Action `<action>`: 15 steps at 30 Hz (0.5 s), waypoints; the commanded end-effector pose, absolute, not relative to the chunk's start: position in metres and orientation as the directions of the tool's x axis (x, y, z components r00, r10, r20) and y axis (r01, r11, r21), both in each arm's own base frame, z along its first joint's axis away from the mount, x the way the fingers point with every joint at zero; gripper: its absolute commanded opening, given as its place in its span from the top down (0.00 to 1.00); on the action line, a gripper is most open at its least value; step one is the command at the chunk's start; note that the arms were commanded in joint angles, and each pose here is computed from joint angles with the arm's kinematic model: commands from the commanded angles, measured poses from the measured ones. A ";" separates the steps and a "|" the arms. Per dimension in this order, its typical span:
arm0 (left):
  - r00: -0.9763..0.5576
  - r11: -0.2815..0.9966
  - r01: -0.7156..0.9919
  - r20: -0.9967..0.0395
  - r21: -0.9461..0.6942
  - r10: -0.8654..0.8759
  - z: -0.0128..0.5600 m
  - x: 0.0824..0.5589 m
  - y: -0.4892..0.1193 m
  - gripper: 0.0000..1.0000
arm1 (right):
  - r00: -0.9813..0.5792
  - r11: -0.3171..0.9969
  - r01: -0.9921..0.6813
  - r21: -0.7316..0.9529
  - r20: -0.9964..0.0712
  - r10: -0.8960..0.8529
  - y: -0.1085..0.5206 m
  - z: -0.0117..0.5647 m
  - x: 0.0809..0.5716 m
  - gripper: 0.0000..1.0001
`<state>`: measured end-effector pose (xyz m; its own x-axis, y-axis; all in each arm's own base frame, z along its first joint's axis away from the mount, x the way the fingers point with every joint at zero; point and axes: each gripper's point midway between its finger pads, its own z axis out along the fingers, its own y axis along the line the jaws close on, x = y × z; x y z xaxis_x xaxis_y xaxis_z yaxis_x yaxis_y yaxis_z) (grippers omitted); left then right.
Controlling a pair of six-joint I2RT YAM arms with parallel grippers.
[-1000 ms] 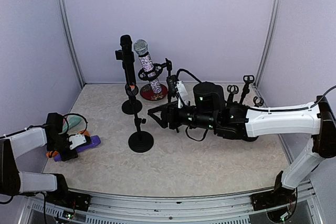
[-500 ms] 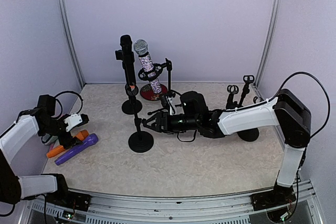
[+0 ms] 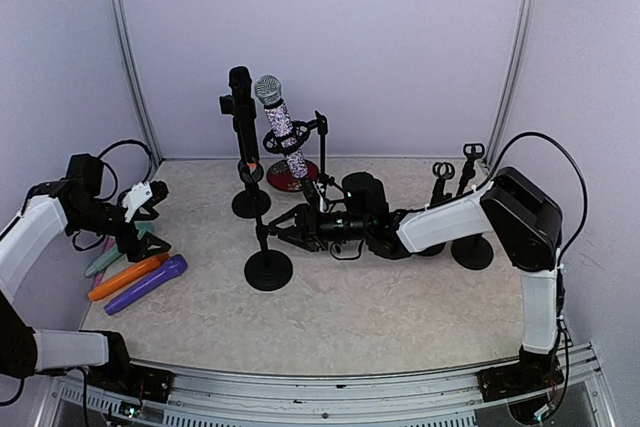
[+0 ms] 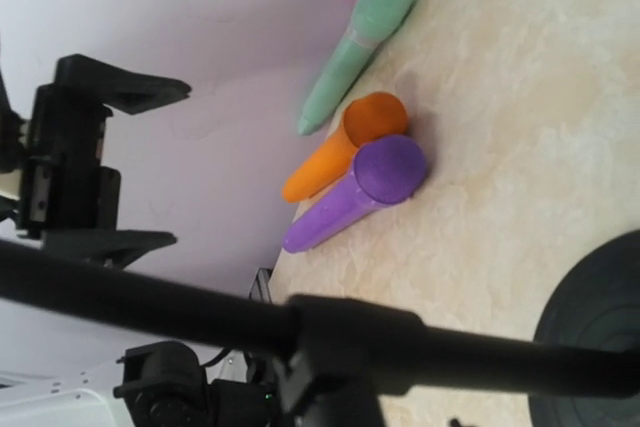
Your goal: Remove the microphone from the stand
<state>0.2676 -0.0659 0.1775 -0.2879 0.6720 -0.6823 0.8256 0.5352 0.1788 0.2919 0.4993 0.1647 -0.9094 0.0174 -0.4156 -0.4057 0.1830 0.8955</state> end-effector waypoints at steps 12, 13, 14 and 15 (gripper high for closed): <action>-0.246 0.494 0.856 -0.721 0.151 0.648 0.194 0.264 -0.097 0.08 | -0.922 0.094 -0.386 0.918 -0.388 0.005 0.516 0.170 0.292 0.66; -0.246 0.493 0.857 -0.720 0.151 0.649 0.194 0.263 -0.097 0.08 | -0.923 0.096 -0.384 0.918 -0.386 0.005 0.516 0.169 0.292 0.68; -0.246 0.493 0.857 -0.720 0.152 0.649 0.194 0.263 -0.097 0.09 | -0.923 0.097 -0.382 0.919 -0.385 0.005 0.516 0.168 0.291 0.71; -0.246 0.493 0.857 -0.719 0.152 0.650 0.194 0.263 -0.097 0.09 | -0.925 0.100 -0.378 0.920 -0.380 0.007 0.515 0.165 0.291 0.74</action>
<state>0.2594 -0.0940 0.1798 -0.2731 0.6577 -0.7020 0.8607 0.4930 0.1271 0.2934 0.5092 0.1580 -0.9304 0.0077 -0.3664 -0.3616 0.1420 0.9214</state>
